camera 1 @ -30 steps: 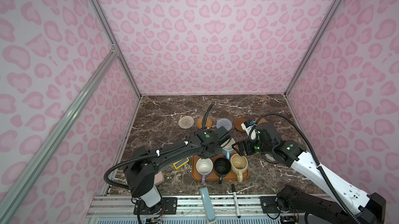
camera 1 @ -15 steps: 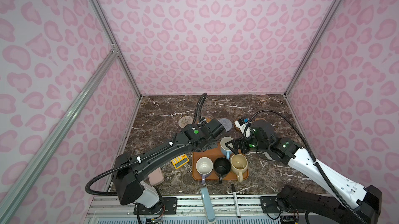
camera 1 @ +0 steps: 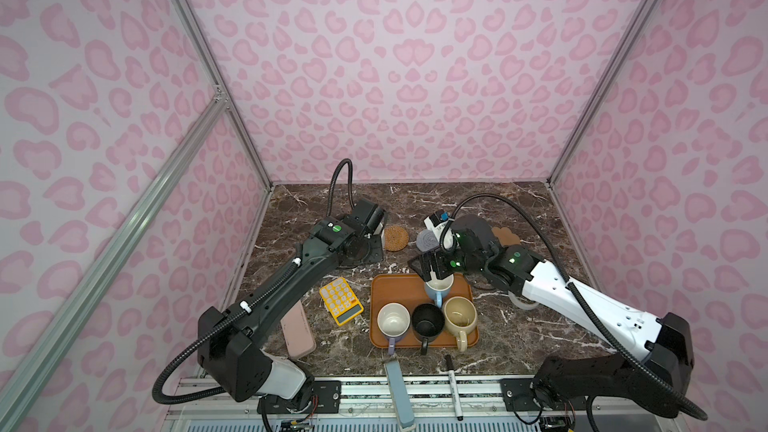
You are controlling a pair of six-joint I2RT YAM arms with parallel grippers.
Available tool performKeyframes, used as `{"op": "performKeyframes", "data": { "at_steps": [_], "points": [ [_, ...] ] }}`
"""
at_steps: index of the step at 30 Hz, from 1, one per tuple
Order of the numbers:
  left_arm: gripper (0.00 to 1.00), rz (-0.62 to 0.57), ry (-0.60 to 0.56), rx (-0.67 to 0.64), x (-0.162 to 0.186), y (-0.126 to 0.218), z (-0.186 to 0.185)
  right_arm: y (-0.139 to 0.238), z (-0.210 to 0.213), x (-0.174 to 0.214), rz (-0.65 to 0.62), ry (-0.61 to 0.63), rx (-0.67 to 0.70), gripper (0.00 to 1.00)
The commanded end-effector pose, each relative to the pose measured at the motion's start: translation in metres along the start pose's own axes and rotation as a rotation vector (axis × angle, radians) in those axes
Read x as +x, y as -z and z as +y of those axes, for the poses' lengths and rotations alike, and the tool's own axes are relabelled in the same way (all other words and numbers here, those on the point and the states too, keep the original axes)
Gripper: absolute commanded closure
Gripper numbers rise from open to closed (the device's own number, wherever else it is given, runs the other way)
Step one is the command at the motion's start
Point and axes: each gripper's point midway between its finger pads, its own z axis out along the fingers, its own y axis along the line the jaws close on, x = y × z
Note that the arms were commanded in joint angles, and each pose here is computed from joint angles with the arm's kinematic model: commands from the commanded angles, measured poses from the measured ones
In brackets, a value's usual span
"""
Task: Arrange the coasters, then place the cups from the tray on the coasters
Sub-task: 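Lift the white speckled mug with the left gripper toward the multicolour woven coaster, then lower the white speckled mug onto the multicolour woven coaster with the left gripper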
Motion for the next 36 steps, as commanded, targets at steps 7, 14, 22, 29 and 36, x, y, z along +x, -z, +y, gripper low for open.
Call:
{"op": "performKeyframes", "data": {
  "at_steps": [7, 14, 22, 29, 36],
  "points": [
    [1.0, -0.085, -0.063, -0.045, -0.054, -0.036, 0.018, -0.036, 0.001, -0.014, 0.004, -0.053, 0.003, 0.01],
    [1.0, -0.11, -0.087, -0.082, -0.089, -0.063, 0.038, -0.046, -0.002, -0.016, 0.015, -0.037, 0.013, 0.01],
    [1.0, -0.125, -0.078, -0.008, -0.114, -0.092, 0.042, -0.054, -0.009, -0.015, 0.06, -0.059, 0.007, 0.01],
    [1.0, -0.086, -0.062, -0.002, -0.114, -0.113, 0.041, -0.06, -0.012, -0.011, 0.079, -0.069, 0.01, 0.01],
    [1.0, -0.037, -0.049, -0.041, -0.113, -0.133, 0.05, -0.06, -0.014, -0.007, 0.092, -0.069, 0.016, 0.01]
  ]
}}
